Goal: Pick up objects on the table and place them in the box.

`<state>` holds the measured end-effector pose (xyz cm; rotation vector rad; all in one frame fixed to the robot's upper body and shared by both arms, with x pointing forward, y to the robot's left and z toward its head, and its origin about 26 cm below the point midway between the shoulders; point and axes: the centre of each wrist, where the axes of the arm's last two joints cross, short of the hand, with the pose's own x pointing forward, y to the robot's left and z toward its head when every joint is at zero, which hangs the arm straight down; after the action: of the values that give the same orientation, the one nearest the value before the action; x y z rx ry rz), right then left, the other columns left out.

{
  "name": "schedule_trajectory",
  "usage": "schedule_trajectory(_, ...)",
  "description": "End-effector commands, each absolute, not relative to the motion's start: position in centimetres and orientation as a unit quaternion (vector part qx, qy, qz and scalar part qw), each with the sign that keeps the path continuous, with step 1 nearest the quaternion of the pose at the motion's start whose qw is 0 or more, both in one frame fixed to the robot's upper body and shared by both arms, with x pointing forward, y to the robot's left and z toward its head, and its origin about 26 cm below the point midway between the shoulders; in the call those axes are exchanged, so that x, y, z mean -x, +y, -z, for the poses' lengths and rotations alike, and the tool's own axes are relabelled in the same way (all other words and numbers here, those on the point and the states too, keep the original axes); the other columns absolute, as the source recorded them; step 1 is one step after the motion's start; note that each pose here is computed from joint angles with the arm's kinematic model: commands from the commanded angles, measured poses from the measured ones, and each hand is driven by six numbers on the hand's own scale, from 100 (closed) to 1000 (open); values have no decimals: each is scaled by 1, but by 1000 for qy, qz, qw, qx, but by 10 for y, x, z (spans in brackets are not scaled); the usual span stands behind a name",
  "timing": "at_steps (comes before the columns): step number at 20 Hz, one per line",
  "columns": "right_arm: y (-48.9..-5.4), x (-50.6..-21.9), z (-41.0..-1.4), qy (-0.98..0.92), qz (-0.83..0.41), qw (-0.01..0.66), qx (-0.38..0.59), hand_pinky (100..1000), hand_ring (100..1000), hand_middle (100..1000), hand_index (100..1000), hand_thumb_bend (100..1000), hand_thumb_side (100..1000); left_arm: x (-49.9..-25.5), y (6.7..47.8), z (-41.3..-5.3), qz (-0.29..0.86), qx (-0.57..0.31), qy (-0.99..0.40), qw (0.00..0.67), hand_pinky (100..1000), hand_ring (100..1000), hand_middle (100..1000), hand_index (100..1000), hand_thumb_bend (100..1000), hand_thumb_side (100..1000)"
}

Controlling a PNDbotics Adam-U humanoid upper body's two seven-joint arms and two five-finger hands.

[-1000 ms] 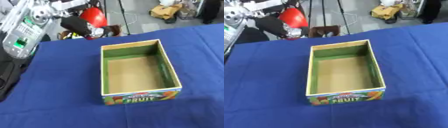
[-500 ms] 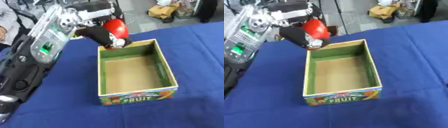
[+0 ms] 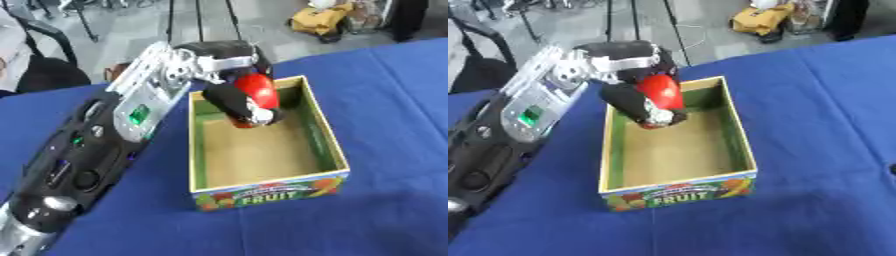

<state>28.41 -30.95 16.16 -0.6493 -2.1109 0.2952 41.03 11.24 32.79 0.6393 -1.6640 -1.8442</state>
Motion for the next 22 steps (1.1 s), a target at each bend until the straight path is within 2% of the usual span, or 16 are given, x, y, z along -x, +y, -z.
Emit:
schedule_trajectory(1,-308,-283,-171,-858,-124,424,261,527,576,427,524,100,888,-417,109,-323,696,-267,-608,273,100,404,464,479,100,263)
schedule_trajectory(4,-308,-283,-171,-858,-125,424,260,526,576,427,524,100,888,-427,108,-310,702,-291,-591,272,100,415,497,490,100,248)
schedule_trajectory(13,-307,-283,-171,-858,-125,423,262,525,577,426,524,100,889,-442,100,-282,710,-337,-560,263,100,433,519,515,100,232)
schedule_trajectory(16,-307,-283,-171,-858,-125,424,261,524,577,426,523,100,889,-445,100,-275,712,-343,-553,263,108,461,553,593,100,258)
schedule_trajectory(19,-307,-283,-171,-858,-126,425,260,524,577,426,523,100,889,-445,98,-276,714,-346,-553,255,237,520,601,696,100,326)
schedule_trajectory(20,-307,-283,-171,-858,-126,425,260,523,577,426,523,100,889,-444,97,-276,716,-347,-551,252,289,517,632,738,100,394)
schedule_trajectory(21,-307,-283,-171,-858,-126,425,260,523,577,426,523,100,889,-444,97,-277,719,-347,-548,250,315,527,655,758,100,426)
schedule_trajectory(22,-307,-283,-171,-858,-126,425,260,522,577,425,523,100,889,-443,97,-278,722,-346,-545,249,411,581,712,800,100,527)
